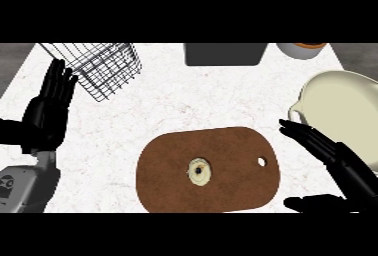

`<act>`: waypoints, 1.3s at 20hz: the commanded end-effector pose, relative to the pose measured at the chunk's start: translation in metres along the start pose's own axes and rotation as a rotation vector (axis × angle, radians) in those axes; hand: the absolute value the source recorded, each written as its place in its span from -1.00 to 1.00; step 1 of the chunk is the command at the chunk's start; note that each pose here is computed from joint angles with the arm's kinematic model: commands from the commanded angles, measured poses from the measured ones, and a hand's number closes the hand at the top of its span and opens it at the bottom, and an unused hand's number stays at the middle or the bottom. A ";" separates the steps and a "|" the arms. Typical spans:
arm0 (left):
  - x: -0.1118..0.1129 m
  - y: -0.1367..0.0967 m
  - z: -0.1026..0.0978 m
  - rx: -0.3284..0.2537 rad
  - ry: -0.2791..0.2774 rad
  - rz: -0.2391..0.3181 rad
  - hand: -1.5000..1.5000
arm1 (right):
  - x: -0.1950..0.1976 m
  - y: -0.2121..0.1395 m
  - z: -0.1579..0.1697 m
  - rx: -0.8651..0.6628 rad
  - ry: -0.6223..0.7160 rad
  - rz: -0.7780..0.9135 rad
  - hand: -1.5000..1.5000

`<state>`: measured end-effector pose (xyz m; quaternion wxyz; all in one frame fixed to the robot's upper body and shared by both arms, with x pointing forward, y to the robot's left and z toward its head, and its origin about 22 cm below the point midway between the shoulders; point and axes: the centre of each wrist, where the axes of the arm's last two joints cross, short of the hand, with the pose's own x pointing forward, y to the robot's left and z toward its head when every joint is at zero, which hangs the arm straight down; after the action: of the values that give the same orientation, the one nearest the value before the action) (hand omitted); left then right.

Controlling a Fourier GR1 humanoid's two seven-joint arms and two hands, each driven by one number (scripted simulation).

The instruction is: Pick the cupcake from the cutting board and place it in the pot

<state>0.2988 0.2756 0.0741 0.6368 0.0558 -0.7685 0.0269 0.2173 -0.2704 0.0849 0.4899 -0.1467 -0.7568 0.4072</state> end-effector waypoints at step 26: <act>0.008 -0.011 -0.008 -0.012 0.007 0.006 0.00 | 0.077 0.121 -0.081 0.345 0.238 0.161 -1.00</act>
<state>0.3028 0.2667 0.0799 0.6360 0.0521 -0.7696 0.0238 0.2234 -0.1268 0.0662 0.5657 -0.1714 -0.5880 0.5521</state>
